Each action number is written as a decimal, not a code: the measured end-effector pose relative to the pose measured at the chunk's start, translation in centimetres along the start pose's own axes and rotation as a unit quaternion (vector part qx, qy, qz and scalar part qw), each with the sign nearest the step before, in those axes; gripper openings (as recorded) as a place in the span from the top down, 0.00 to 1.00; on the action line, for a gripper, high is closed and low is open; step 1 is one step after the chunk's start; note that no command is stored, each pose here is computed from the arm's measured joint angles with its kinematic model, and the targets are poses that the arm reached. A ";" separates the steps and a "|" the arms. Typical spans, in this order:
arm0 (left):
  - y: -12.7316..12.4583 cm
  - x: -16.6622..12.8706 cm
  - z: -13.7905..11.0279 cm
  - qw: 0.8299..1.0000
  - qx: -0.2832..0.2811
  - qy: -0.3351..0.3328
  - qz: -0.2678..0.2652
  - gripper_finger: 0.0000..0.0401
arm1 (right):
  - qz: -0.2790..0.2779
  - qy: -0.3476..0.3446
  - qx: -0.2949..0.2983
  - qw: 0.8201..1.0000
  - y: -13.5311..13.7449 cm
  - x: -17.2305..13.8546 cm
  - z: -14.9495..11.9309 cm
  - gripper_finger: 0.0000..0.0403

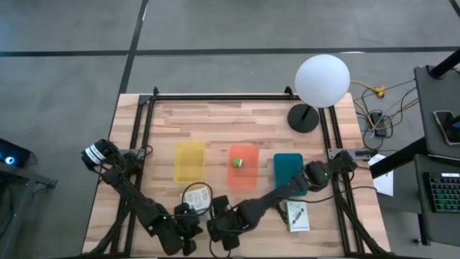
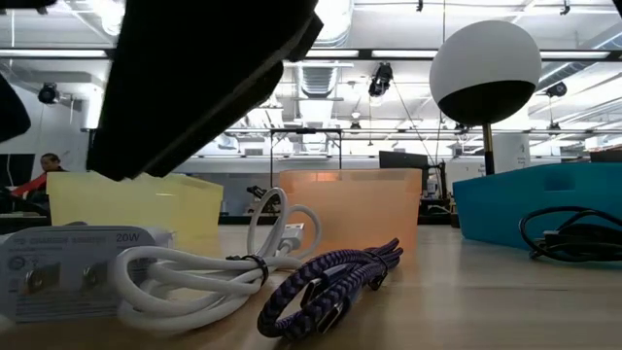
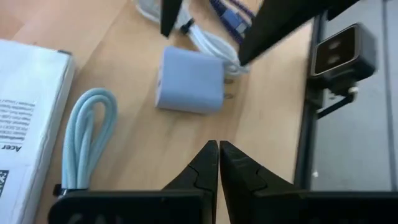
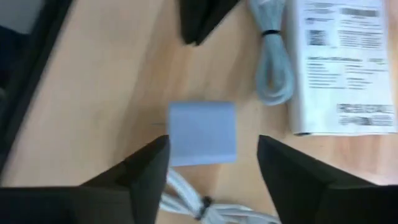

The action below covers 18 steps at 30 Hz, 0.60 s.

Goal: Pick and place items into bin
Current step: Put the white charger adapter into the orange bin

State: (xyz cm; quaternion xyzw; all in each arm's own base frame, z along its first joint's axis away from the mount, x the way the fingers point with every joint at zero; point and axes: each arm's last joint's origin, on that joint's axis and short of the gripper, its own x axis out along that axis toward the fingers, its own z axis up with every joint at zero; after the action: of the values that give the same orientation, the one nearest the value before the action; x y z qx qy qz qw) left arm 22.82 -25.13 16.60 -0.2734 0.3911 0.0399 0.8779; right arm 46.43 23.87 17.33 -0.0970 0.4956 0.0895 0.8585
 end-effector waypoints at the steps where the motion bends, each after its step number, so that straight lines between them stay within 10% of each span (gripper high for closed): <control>1: 0.0 -0.1 0.1 1.000 -0.001 -0.001 -0.002 1.00 | 0.001 0.000 -0.001 1.000 0.1 0.0 0.0 0.36; 18: 0.4 -1.3 0.3 1.000 0.008 0.003 0.006 1.00 | 0.017 -0.023 0.024 0.999 -1.0 2.3 -0.3 0.21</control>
State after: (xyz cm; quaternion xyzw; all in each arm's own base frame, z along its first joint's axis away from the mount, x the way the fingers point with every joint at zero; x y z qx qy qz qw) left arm 22.05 -24.41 17.47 -0.2639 0.3962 0.0414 0.8784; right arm 47.60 22.92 15.30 -0.0660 0.4790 0.0947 0.8702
